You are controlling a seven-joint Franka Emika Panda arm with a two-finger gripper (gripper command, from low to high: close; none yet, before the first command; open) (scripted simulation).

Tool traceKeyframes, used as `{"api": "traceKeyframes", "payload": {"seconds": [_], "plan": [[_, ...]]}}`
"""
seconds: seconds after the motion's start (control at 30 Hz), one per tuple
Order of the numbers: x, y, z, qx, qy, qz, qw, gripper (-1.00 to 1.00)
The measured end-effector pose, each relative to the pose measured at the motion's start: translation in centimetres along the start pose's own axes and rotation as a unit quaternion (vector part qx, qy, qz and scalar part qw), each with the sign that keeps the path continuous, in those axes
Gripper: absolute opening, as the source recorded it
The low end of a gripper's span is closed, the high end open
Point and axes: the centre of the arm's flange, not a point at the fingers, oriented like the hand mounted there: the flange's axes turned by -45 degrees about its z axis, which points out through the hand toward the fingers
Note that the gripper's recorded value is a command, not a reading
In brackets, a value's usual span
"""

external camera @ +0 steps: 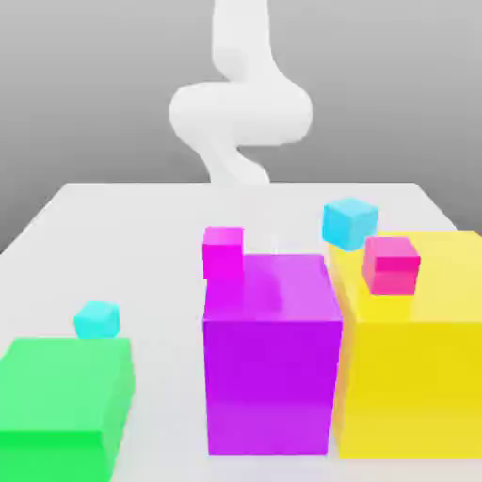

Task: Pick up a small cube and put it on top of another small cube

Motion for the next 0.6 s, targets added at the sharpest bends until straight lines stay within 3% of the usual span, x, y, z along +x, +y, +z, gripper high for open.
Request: {"api": "traceKeyframes", "payload": {"seconds": [0.13,0.3,0.43,0.6], "plan": [[-3.5,6.8,9.5,-0.06,-0.061,0.149,0.985,0.0],[-11.2,15.5,18.1,-0.133,-0.121,0.328,0.927,0.0],[-19.4,21.3,22.3,-0.188,-0.158,0.461,0.853,0.0],[-31.2,26.0,24.8,-0.251,-0.193,0.611,0.726,0.0]]}}
